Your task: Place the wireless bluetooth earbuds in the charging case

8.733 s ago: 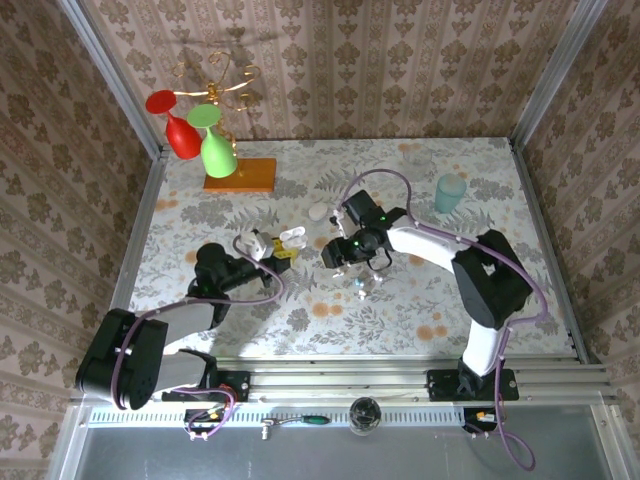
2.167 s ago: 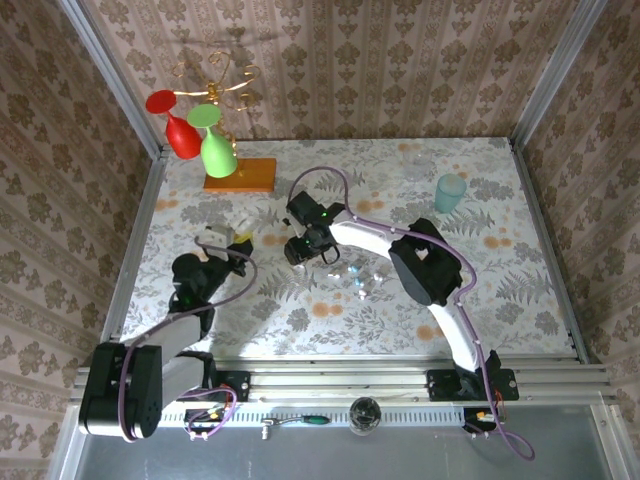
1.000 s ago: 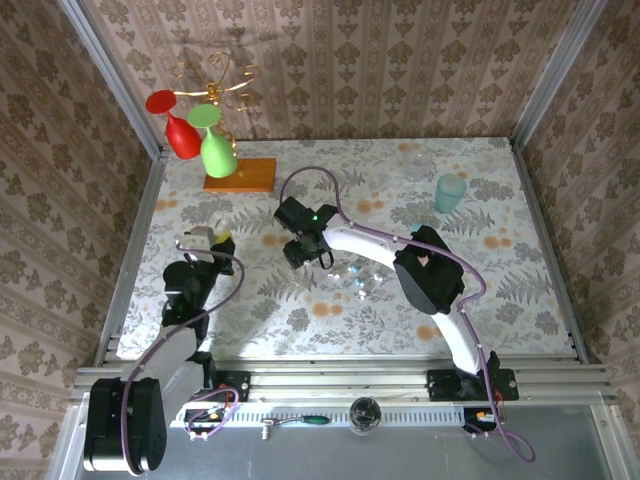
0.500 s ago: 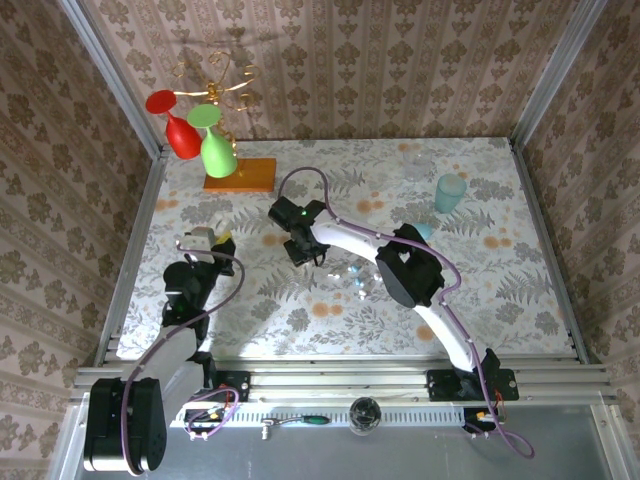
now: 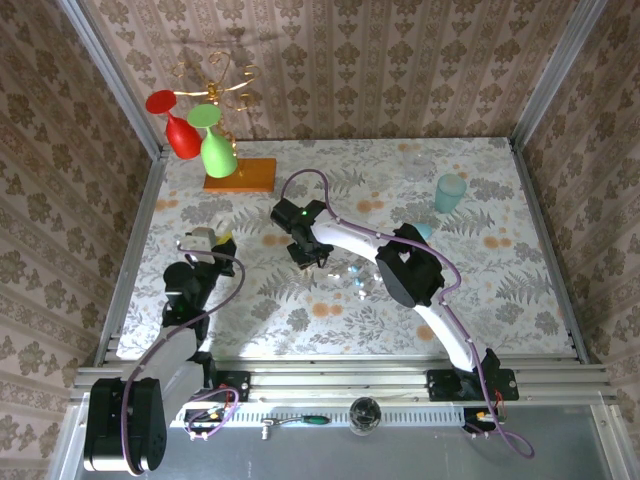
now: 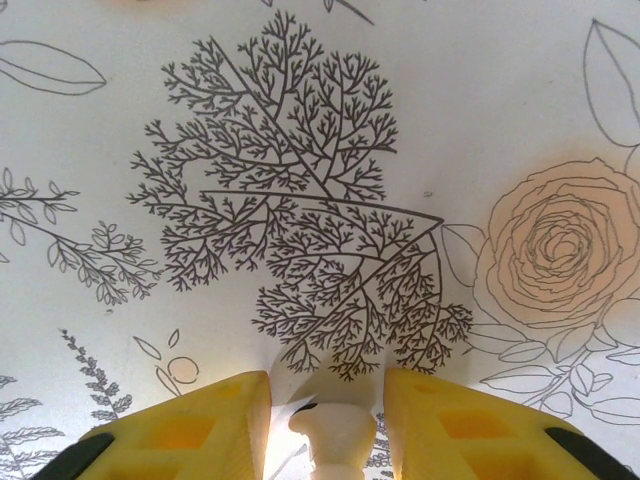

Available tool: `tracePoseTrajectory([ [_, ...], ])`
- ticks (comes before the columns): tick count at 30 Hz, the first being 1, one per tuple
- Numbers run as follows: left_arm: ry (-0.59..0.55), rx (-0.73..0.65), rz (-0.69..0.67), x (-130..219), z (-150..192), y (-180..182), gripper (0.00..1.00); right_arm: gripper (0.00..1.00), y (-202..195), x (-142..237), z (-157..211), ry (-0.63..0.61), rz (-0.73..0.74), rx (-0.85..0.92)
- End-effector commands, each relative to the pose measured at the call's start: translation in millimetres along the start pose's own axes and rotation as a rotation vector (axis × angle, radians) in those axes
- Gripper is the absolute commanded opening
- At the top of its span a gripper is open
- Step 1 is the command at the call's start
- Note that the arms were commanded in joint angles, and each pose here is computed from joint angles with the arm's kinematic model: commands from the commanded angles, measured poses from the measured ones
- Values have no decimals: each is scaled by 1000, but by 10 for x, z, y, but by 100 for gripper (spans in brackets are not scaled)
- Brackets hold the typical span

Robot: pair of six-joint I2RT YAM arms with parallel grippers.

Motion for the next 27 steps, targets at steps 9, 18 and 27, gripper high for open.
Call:
tracePoseTrajectory([
  [9,-34,-6,25,13,-52,-23,0,26,51,67,109,37,-58,-28],
  [18,-13,-12,66,-6,-43,-66,0,22,-71,258,56,-128,-67,-77],
  [27,83,-42,224,-155,50,-392,0,24,-473,574,171,-444,-99,-180],
])
Point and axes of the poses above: each hand's point on the last joint's axis, 136 mm out from that joint toward the fingers, its own x axis back along the fingers, its own y axis along the line the jaws close on, z = x × y, the point moved 8 cm from there along x, back along the fingers, and after that the axes turned 15 degrees about x, right-handed, at the moved point
